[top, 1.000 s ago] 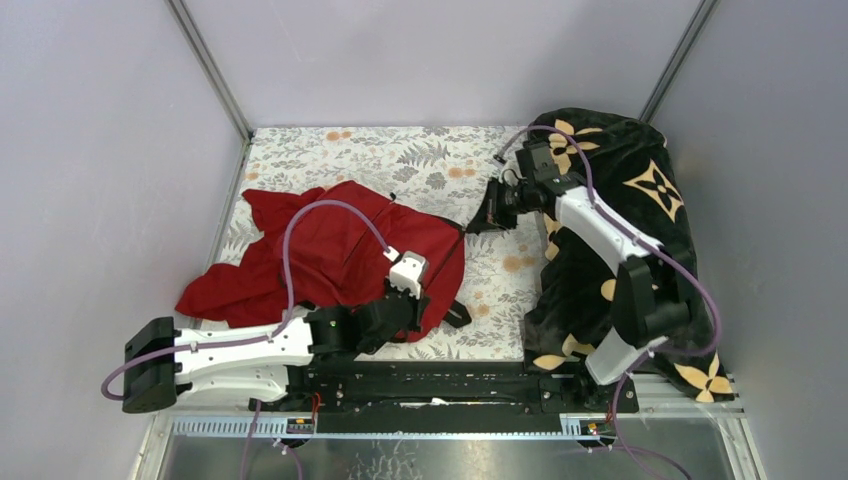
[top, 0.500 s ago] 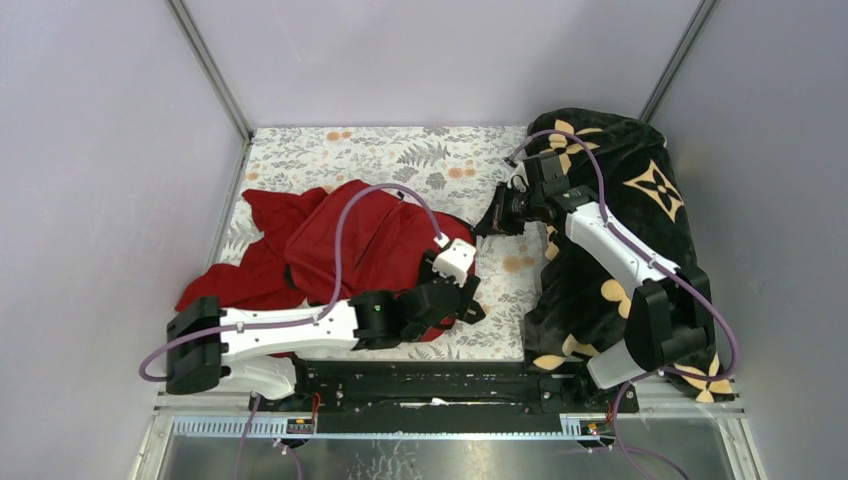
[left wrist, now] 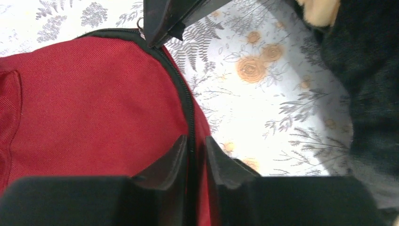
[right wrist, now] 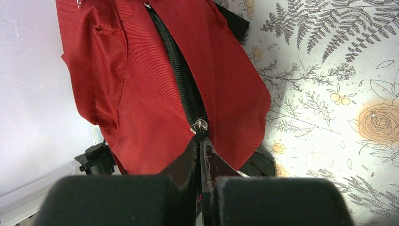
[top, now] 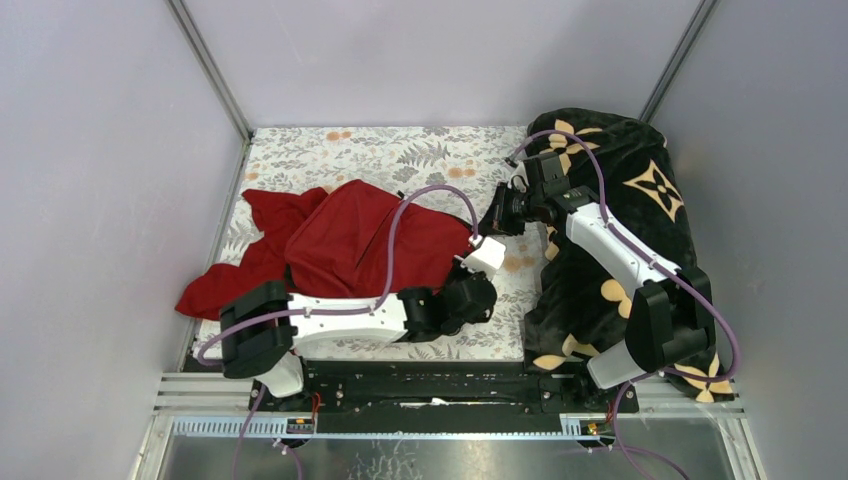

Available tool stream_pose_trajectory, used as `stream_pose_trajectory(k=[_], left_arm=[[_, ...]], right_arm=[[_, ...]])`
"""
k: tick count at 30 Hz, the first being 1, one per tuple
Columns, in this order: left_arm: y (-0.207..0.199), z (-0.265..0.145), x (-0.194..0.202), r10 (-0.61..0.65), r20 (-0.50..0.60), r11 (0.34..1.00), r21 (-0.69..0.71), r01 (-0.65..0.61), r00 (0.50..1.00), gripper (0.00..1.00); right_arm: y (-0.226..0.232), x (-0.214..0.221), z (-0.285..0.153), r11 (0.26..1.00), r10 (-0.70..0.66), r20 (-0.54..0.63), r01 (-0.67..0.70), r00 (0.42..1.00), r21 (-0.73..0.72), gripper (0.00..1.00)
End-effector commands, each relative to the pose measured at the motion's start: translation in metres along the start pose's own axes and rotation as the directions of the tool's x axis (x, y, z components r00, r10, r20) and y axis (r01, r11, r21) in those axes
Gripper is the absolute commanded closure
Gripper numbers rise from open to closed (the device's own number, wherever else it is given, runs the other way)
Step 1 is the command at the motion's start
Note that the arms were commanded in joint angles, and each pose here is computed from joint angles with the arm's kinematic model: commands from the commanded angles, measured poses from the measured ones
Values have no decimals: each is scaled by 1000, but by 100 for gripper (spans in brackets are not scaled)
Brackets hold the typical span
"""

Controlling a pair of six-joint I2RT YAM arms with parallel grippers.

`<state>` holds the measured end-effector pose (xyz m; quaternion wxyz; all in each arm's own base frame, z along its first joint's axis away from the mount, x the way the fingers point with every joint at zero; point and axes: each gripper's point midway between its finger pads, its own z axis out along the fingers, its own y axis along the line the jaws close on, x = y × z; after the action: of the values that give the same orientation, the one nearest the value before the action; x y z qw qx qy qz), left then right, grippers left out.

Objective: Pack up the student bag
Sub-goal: Zip the student bag at the center of the board.

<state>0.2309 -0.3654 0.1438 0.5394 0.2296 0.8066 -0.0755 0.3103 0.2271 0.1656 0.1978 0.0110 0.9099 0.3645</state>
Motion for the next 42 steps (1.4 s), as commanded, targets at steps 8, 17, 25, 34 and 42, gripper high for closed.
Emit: stream_pose_trajectory(k=[8, 17, 25, 34, 42], left_arm=[[3, 3, 14, -80, 40, 987, 144, 74, 996, 100], [5, -27, 39, -108, -19, 953, 284, 109, 994, 100], [-3, -41, 49, -117, -81, 925, 355, 138, 990, 100], [-9, -59, 51, -137, -126, 890, 420, 178, 983, 100], [-9, -85, 49, -156, -159, 852, 478, 214, 975, 100]], right_arm=[[24, -28, -9, 996, -63, 87, 68, 994, -54, 100], [29, -51, 13, 995, -65, 87, 70, 994, -67, 100], [33, -84, 35, 995, -81, 112, 88, 990, -56, 100], [50, -115, 35, 990, -107, 162, 119, 981, -69, 100], [56, -142, 61, 989, -100, 147, 115, 984, -95, 100]])
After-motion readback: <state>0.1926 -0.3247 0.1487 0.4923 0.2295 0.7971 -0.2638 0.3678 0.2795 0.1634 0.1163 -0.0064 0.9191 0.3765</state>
